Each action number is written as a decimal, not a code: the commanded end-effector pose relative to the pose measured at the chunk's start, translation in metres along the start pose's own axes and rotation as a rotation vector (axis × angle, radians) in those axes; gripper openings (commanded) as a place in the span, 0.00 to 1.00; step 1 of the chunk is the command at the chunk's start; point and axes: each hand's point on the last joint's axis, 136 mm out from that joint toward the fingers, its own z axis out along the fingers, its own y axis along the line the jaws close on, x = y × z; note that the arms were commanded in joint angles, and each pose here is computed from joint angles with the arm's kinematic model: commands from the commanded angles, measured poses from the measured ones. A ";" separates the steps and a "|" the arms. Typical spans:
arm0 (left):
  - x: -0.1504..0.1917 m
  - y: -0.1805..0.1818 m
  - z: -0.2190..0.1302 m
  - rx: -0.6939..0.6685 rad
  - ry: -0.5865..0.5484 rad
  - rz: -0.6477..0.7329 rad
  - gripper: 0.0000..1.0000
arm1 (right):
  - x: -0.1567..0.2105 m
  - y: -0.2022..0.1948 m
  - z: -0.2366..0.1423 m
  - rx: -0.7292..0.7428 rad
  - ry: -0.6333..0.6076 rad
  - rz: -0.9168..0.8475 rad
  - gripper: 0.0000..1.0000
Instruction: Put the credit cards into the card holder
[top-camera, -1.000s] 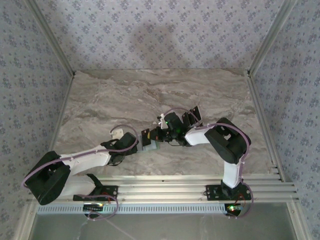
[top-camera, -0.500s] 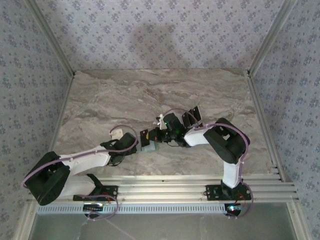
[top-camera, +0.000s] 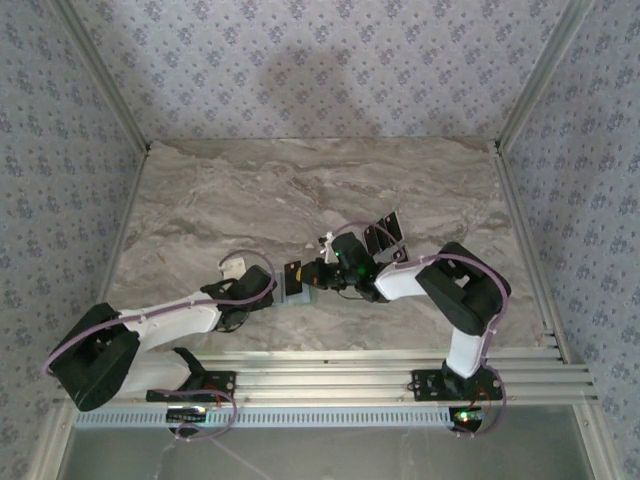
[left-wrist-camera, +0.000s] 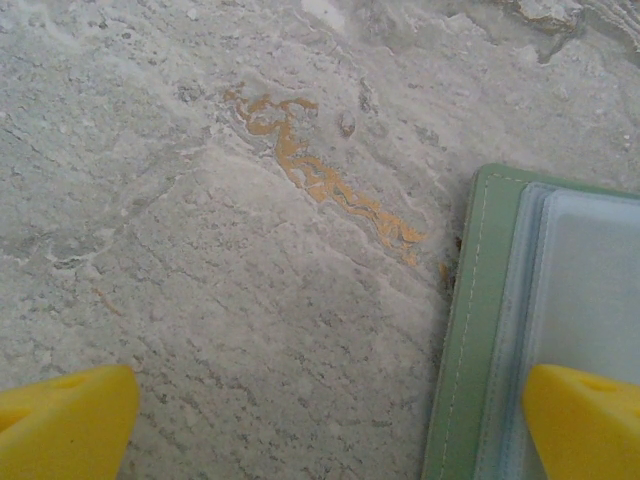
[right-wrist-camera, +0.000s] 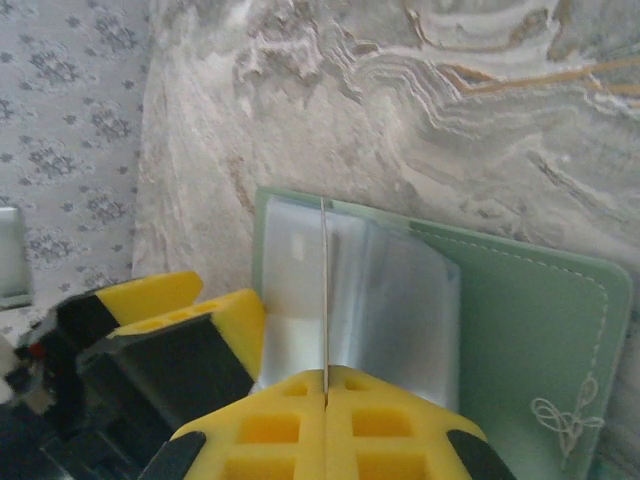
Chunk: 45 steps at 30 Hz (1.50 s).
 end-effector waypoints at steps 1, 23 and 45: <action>0.015 0.013 0.002 -0.032 0.046 0.036 0.99 | -0.008 0.008 -0.006 0.001 -0.056 -0.003 0.00; 0.020 0.017 0.002 -0.031 0.049 0.029 0.99 | 0.000 -0.008 0.016 0.014 -0.056 0.025 0.00; 0.020 0.017 0.003 -0.033 0.052 0.030 0.98 | 0.016 -0.006 0.013 -0.002 -0.038 0.038 0.00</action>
